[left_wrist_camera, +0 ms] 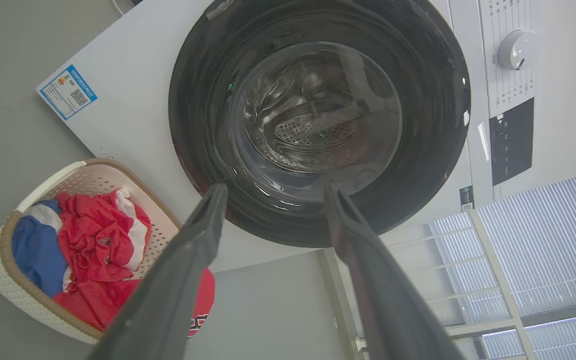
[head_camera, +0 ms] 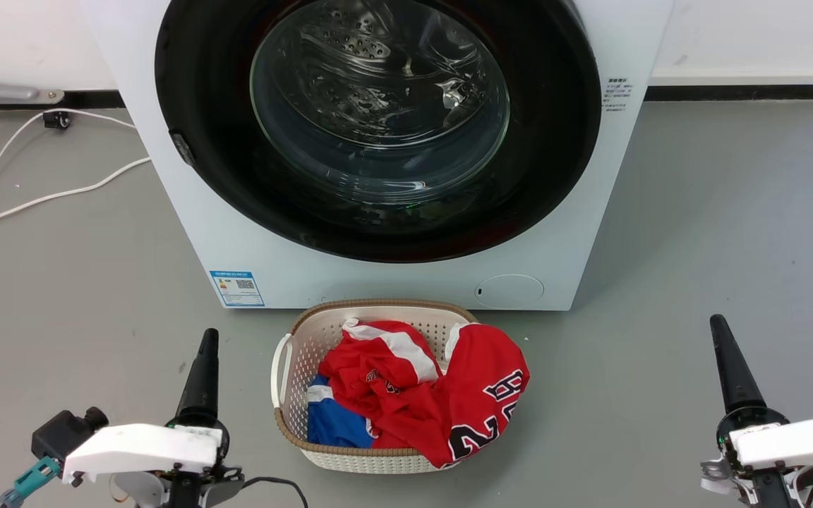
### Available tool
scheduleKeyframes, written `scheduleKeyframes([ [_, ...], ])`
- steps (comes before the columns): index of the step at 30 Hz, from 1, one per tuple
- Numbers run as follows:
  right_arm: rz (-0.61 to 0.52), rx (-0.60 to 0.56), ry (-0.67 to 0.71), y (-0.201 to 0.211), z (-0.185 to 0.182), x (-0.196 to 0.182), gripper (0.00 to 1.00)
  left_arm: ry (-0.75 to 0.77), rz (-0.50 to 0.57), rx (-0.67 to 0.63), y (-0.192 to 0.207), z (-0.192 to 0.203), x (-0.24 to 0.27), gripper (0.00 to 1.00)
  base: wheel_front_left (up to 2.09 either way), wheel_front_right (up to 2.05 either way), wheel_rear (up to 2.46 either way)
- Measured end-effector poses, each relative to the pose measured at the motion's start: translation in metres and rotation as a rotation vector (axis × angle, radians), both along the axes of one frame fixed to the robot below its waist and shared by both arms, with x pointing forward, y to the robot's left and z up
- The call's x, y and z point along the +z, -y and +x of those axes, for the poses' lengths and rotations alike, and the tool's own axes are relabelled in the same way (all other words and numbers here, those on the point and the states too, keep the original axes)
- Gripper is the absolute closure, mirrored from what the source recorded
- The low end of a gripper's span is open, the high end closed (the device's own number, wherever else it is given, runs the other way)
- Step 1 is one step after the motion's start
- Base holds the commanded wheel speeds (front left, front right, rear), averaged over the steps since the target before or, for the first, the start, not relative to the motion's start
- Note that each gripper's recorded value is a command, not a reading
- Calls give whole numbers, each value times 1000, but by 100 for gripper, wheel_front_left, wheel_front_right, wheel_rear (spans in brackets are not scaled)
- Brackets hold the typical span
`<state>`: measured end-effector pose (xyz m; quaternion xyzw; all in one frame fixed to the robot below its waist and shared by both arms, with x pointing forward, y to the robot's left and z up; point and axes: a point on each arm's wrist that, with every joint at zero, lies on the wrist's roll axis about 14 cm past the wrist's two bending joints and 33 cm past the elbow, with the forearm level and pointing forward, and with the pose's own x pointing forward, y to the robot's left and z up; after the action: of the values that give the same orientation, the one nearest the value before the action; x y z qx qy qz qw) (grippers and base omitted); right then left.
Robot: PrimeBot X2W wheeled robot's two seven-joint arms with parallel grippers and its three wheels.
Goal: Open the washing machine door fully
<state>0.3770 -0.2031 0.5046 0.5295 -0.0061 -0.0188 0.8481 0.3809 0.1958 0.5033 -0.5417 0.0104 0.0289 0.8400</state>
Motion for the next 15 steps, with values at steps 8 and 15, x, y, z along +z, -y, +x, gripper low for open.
scheduleKeyframes([
  [8,-189,12,18,-5,-3,6,0,-13,175,-2,5,-1,2,0,0,0,0],
  [15,-324,17,33,-8,-5,10,0,-4,299,2,8,-2,7,0,0,0,0],
])
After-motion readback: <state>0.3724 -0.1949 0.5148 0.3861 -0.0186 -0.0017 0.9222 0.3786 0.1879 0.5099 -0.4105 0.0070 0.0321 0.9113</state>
